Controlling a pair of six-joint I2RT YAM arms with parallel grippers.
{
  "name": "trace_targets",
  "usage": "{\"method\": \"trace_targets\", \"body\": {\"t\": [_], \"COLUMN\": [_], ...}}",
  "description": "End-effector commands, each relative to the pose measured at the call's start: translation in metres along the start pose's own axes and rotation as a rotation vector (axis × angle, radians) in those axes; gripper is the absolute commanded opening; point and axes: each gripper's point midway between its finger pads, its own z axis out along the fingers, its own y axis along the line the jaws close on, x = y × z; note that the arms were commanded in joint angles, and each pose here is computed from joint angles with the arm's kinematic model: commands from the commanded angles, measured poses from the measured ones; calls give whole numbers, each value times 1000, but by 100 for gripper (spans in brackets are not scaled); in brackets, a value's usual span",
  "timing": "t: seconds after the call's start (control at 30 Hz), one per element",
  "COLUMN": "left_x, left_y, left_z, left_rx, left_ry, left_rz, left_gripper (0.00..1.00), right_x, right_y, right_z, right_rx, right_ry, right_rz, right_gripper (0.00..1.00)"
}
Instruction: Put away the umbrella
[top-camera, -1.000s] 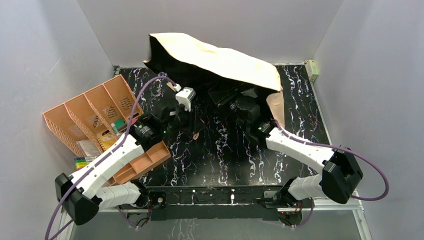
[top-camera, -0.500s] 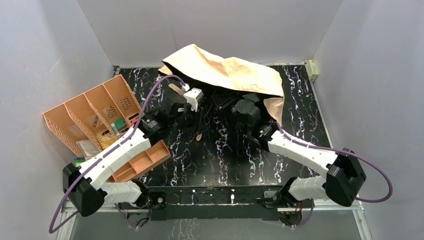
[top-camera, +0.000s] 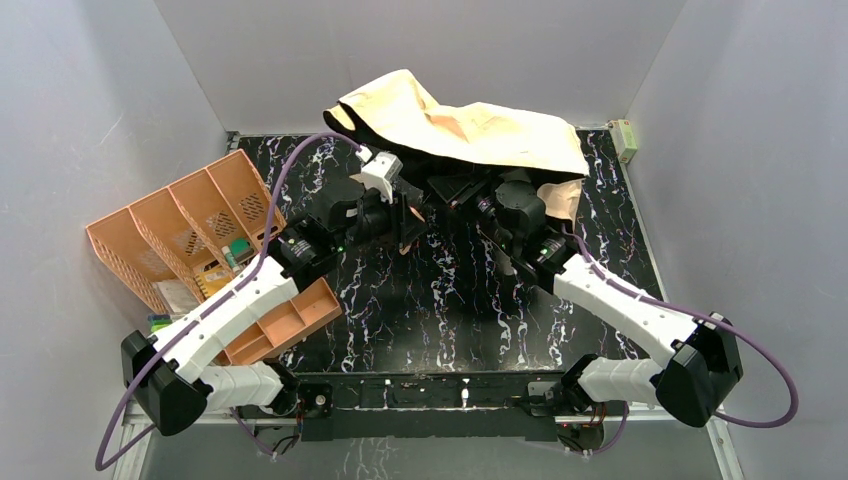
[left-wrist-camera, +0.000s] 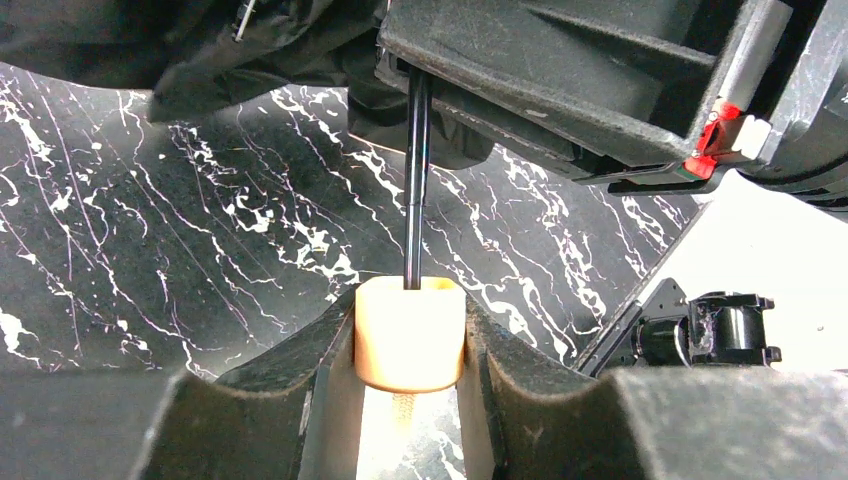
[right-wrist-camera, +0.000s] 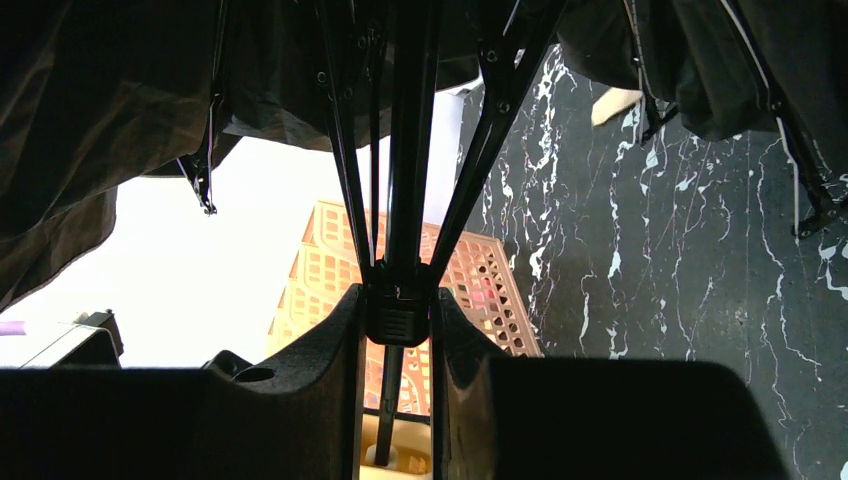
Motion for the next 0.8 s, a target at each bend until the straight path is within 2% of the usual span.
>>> {"method": "trace_targets", "body": {"t": [0.0, 0.2, 0.33, 0.53, 0.63, 0.77], "left_x": [-42, -63, -69, -75, -75, -49], "left_y": [20, 25, 22, 11, 4, -8], "left_z": [-9, 5, 8, -22, -38, -47], "left_rx": [-118, -164, -163, -225, -266, -328], "left_ry": [-149, -169, -157, -105, -34, 178], "left_rz": [10, 32, 28, 34, 15, 24], "left_gripper": [0, 0, 0, 0, 0, 0], "right_x": [3, 60, 77, 85, 89, 97], "right_y": [37, 39, 53, 80, 88, 80], "right_z": [-16, -35, -48, -61, -67, -73], "right_rx": [-114, -116, -144, -157, -142, -125], "right_ry": [71, 215, 259, 331, 380, 407], "right_rz": [-2, 44, 61, 97, 156, 237], "right_gripper": [0, 0, 0, 0, 0, 0]}}
